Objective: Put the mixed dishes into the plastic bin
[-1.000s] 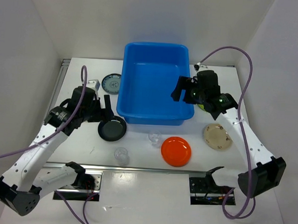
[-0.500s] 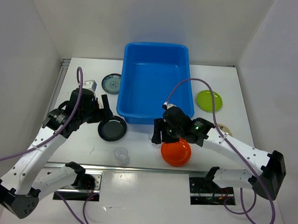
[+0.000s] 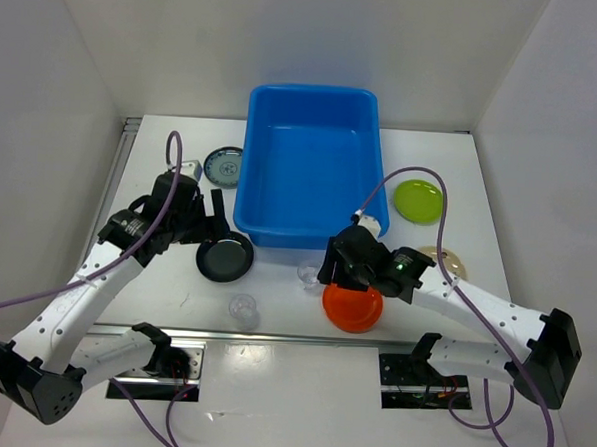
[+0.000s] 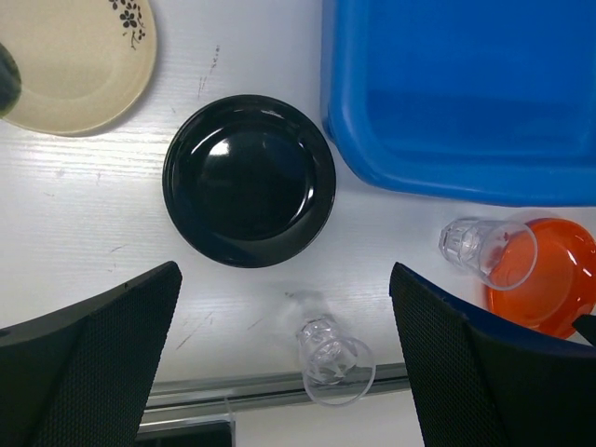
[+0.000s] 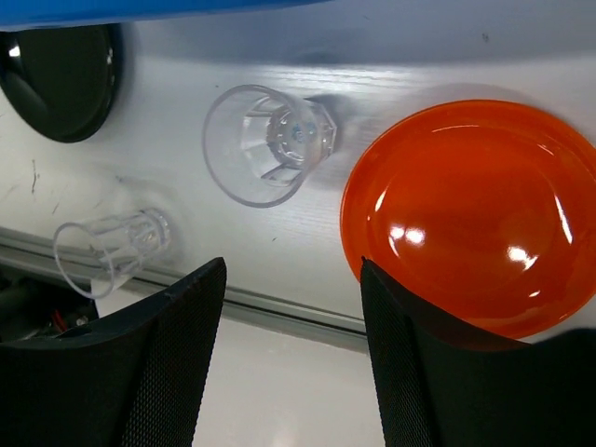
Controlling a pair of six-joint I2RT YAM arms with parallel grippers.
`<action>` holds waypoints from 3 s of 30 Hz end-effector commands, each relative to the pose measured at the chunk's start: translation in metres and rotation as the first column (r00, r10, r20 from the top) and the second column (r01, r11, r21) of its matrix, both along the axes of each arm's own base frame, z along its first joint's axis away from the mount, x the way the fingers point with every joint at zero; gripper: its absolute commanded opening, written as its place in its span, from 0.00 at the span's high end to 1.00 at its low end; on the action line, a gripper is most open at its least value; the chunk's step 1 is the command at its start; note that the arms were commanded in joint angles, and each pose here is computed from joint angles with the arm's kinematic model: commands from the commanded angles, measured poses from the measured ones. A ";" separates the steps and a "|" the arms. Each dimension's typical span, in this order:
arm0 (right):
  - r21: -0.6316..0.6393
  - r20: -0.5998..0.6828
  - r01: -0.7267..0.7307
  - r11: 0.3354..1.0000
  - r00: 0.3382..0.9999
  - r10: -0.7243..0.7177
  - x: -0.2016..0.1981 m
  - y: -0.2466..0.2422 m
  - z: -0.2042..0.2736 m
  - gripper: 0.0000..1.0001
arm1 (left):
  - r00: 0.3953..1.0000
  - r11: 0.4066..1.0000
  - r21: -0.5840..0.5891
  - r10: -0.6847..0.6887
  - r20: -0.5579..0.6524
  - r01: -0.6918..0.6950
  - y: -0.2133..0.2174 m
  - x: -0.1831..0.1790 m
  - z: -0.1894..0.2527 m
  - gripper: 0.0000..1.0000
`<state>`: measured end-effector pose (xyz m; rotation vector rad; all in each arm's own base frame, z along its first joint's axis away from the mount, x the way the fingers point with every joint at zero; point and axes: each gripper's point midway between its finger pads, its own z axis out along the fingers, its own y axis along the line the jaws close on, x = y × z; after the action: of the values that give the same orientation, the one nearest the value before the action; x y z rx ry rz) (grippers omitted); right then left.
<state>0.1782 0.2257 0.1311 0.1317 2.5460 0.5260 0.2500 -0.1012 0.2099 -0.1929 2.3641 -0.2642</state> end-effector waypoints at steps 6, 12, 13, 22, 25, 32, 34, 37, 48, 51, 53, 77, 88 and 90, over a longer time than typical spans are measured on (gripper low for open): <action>0.047 0.075 0.106 0.993 0.991 -0.110 0.015 -0.005 -0.011 0.36 | 0.999 1.000 -0.018 -0.012 0.042 0.013 -0.003 0.006 0.012 0.00; 0.067 0.098 0.113 0.991 0.988 -0.119 0.023 0.002 -0.013 0.42 | 0.999 0.999 -0.029 -0.034 0.013 0.034 -0.007 0.002 0.001 0.00; 0.072 0.108 0.118 0.990 0.986 -0.126 0.026 0.003 -0.009 0.42 | 0.999 0.999 -0.039 -0.027 0.020 0.028 -0.008 0.004 0.002 0.00; 0.032 0.128 0.165 0.986 0.977 -0.168 0.034 0.013 -0.020 0.56 | 1.000 1.000 -0.010 -0.013 0.021 0.013 -0.003 0.004 -0.001 0.00; 0.043 0.148 0.149 0.988 0.977 -0.153 0.027 0.029 -0.023 0.56 | 1.000 1.000 -0.002 -0.005 0.024 0.005 -0.001 0.005 -0.001 0.00; -0.013 0.194 0.169 0.986 0.967 -0.163 0.022 0.055 -0.040 0.62 | 1.000 1.000 0.021 -0.011 0.020 0.011 0.001 0.007 -0.004 0.00; -0.020 0.204 0.201 0.979 0.960 -0.193 0.025 0.052 -0.040 0.62 | 1.000 1.000 0.021 -0.011 0.020 0.011 0.001 0.007 -0.004 0.00; -0.002 0.211 0.212 0.977 0.955 -0.207 0.023 0.045 -0.030 0.62 | 1.000 1.000 0.021 -0.011 0.020 0.011 0.001 0.007 -0.004 0.00; 0.076 0.215 0.269 0.960 0.936 -0.279 0.019 0.025 -0.002 0.57 | 1.000 1.000 0.018 -0.018 0.009 0.017 0.000 0.005 -0.007 0.00; 0.006 0.200 0.277 0.961 0.941 -0.272 0.018 0.025 -0.021 0.57 | 1.000 1.000 0.018 -0.018 0.009 0.017 0.000 0.005 -0.007 0.00; -0.009 0.194 0.282 0.959 0.942 -0.275 0.019 0.027 -0.026 0.57 | 1.000 1.000 0.018 -0.018 0.009 0.017 0.000 0.005 -0.007 0.00; 0.061 0.219 0.391 0.918 0.892 -0.394 0.033 0.004 -0.009 0.57 | 0.999 1.000 0.011 -0.018 0.026 0.017 0.000 0.006 -0.004 0.00; 0.018 0.231 0.407 0.913 0.887 -0.400 0.040 0.010 -0.031 0.60 | 0.999 1.000 0.011 -0.018 0.026 0.017 0.000 0.006 -0.004 0.00; 0.018 0.231 0.407 0.913 0.887 -0.400 0.041 0.012 -0.033 0.60 | 1.000 1.000 0.015 -0.018 0.018 0.017 0.000 0.005 -0.007 0.00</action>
<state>0.2062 0.2365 0.0913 0.4950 2.2907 0.3087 0.2512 -0.1019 0.2019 -0.1797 2.3725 -0.2585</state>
